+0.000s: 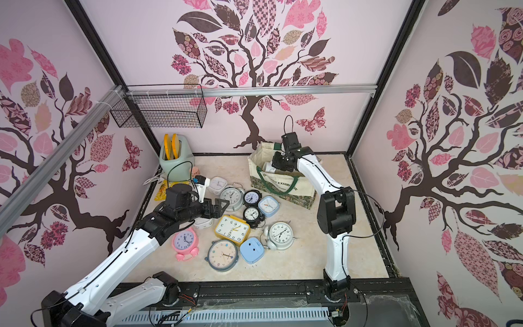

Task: Put the alarm clock into the canvas bag
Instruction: Place the alarm at the canvas bag.

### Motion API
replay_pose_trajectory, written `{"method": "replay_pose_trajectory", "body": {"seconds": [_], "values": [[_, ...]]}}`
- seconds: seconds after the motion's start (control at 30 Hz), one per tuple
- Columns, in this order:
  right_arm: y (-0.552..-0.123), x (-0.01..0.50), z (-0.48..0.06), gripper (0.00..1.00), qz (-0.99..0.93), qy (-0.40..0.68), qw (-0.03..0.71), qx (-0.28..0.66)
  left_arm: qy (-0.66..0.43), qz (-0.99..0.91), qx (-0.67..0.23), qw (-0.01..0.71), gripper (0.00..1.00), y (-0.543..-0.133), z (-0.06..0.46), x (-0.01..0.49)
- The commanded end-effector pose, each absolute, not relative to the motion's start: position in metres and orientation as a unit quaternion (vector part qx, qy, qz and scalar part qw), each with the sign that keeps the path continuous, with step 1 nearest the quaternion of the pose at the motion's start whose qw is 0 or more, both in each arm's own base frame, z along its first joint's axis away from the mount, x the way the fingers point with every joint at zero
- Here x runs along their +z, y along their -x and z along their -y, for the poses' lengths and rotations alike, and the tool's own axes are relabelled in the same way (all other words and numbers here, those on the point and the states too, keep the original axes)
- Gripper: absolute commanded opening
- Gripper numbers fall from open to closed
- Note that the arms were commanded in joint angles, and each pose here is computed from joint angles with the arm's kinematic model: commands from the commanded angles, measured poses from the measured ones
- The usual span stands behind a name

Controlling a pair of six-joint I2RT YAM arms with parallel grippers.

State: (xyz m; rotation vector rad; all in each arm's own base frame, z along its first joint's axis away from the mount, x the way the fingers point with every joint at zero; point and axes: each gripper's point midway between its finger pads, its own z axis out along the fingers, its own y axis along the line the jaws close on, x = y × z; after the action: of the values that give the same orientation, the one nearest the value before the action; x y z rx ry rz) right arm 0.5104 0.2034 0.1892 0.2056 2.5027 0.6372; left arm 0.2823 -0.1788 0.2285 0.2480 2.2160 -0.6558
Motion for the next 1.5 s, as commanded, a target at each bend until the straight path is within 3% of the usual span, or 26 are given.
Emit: {"method": "replay_pose_trajectory", "body": {"seconds": [0.0,0.17,0.27,0.3,0.37,0.63,0.9,1.17,1.47], "values": [[-0.514,0.170,-0.217,0.00,-0.929,-0.078,0.253,0.259,-0.105,-0.872,-0.262,0.399,0.98,-0.281,0.181,0.225],[-0.518,0.147,-0.216,0.00,-0.934,-0.084,0.244,0.247,-0.102,-0.873,-0.259,0.400,0.98,-0.282,0.180,0.224],[-0.519,0.132,-0.210,0.07,-0.940,-0.092,0.230,0.233,-0.096,-0.876,-0.249,0.402,0.98,-0.284,0.176,0.223],[-0.519,0.129,-0.208,0.15,-0.941,-0.095,0.227,0.231,-0.093,-0.878,-0.245,0.402,0.98,-0.284,0.175,0.222],[-0.519,0.128,-0.204,0.20,-0.943,-0.098,0.227,0.224,-0.085,-0.881,-0.234,0.401,0.98,-0.286,0.171,0.219],[-0.512,0.203,-0.189,0.47,-0.919,-0.093,0.313,0.220,-0.058,-0.896,-0.194,0.395,0.98,-0.291,0.157,0.211],[-0.479,0.267,-0.170,0.66,-0.890,-0.099,0.384,0.227,0.004,-0.926,-0.132,0.355,0.98,-0.288,0.128,0.199],[-0.428,0.305,-0.172,0.99,-0.865,-0.090,0.429,0.244,0.153,-0.952,-0.071,0.255,0.98,-0.278,0.070,0.158],[-0.363,0.309,-0.205,1.00,-0.867,-0.010,0.415,0.277,0.178,-0.968,-0.008,0.176,0.98,-0.293,0.061,0.122]]}}
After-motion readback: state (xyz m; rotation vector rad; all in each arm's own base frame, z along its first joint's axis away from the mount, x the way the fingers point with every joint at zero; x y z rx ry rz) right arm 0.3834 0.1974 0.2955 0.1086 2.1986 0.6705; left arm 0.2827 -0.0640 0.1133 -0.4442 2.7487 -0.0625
